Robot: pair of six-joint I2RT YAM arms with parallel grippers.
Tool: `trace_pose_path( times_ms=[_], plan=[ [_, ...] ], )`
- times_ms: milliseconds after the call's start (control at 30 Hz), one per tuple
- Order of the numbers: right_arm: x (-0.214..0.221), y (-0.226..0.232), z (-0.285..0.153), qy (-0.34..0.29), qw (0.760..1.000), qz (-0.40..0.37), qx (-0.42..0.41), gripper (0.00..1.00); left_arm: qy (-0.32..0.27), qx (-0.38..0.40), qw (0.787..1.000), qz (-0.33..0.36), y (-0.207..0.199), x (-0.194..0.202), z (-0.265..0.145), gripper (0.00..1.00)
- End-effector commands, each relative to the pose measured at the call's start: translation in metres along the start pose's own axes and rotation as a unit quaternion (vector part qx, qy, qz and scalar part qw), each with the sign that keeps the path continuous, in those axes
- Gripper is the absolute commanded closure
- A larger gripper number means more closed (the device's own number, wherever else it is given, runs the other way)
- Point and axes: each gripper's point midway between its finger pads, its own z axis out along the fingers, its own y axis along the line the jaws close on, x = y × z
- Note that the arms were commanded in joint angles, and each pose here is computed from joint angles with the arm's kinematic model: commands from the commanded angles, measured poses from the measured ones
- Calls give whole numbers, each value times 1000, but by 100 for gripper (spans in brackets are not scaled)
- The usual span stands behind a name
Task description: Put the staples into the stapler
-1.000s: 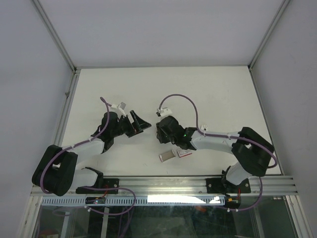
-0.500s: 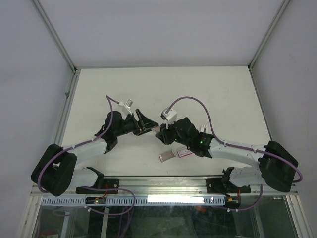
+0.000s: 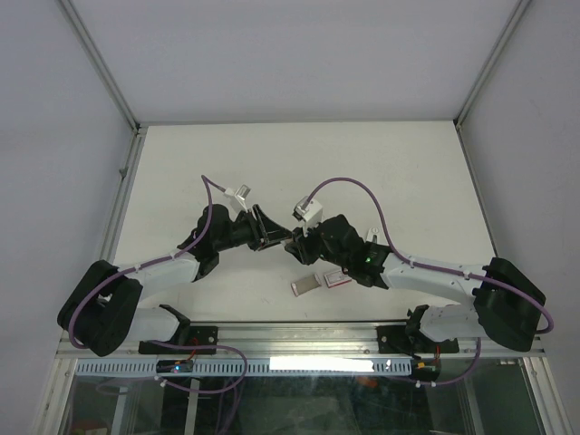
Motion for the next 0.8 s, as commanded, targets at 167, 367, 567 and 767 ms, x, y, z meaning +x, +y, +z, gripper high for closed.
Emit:
trace_pose_path(
  times_ms=[167, 367, 567, 767],
  plan=[
    [-38, 3, -11, -67, 997, 29, -2, 38, -23, 53, 998, 25, -37, -11, -3, 96],
    [-56, 20, -44, -93, 985, 111, -96, 10, -39, 82, 995, 50, -50, -17, -6, 100],
    [-61, 39, -65, -58, 958, 164, -226, 8, -9, 143, 984, 108, -71, -6, -12, 100],
    [-54, 56, -68, -18, 939, 179, -292, 9, 9, 186, 970, 159, -90, 4, -25, 100]
  ],
)
